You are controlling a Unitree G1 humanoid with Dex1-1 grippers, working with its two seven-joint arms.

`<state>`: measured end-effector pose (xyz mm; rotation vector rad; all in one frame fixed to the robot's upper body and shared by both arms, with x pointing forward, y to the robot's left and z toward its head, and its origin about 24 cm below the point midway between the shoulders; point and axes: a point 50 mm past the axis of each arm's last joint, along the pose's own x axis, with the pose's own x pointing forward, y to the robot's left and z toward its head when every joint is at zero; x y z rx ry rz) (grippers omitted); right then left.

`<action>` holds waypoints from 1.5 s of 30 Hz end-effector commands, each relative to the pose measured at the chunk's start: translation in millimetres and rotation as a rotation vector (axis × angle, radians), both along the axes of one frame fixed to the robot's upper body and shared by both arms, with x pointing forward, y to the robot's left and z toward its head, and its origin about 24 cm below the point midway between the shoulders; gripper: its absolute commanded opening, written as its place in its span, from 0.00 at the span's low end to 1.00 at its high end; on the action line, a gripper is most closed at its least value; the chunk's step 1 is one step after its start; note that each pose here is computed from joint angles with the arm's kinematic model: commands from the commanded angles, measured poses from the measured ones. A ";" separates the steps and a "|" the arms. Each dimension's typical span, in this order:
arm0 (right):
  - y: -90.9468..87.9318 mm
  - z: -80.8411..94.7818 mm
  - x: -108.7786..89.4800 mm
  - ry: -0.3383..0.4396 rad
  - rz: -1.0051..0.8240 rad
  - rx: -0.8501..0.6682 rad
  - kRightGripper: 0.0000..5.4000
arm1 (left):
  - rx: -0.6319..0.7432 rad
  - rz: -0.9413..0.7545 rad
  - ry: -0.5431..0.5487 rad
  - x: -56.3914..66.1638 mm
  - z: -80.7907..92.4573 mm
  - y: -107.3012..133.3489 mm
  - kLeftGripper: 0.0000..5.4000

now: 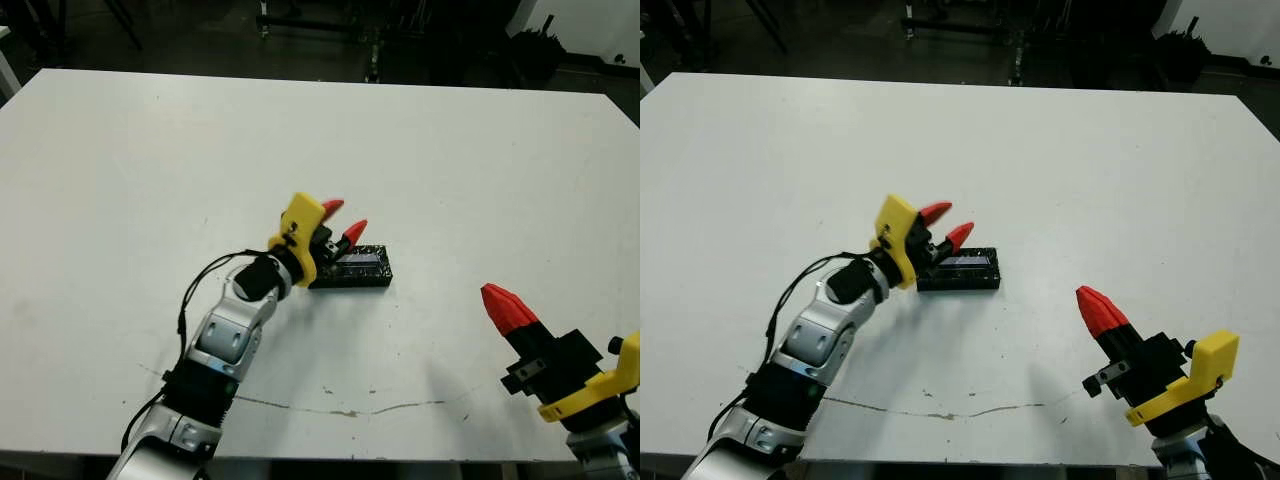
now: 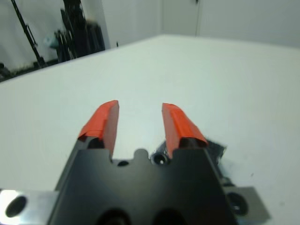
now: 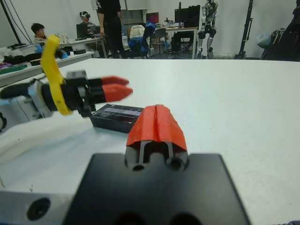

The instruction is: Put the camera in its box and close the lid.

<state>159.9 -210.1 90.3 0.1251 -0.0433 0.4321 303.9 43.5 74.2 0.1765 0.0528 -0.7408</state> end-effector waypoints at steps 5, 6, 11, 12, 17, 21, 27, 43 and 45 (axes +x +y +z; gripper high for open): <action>0.7 -0.9 -0.2 -0.008 -0.005 -0.003 0.00 | 0.152 -0.020 0.138 -4.3 -23.3 -3.5 0.14; 0.6 -0.9 -0.1 -0.010 -0.004 -0.004 0.00 | 0.157 -0.023 0.159 -4.9 -25.3 -2.9 0.11; 0.4 0.1 -0.2 -0.011 -0.007 -0.006 0.00 | 0.169 -0.023 0.267 -7.8 -35.5 0.1 0.00; 0.3 -0.1 -0.1 -0.009 -0.004 -0.001 0.00 | 0.172 -0.029 0.286 -8.9 -37.2 1.0 0.00; 0.8 0.2 0.2 -0.013 -0.004 -0.007 0.00 | 0.202 -0.069 0.302 -16.3 -37.2 6.1 0.00; 1.2 0.0 -0.1 -0.014 -0.002 0.003 0.00 | 0.107 -0.083 0.286 -20.5 -12.6 13.4 0.00; 1.4 0.6 0.3 0.001 -0.022 0.003 0.00 | -0.150 -0.040 0.051 -27.1 38.4 41.8 0.00; 26.5 7.5 20.6 -0.081 -0.332 -0.050 0.00 | -0.306 0.409 -0.408 -67.3 58.2 146.2 0.00; 28.7 6.5 23.8 -0.102 -0.384 -0.075 0.00 | -0.305 0.474 -0.408 -76.7 45.4 149.0 0.00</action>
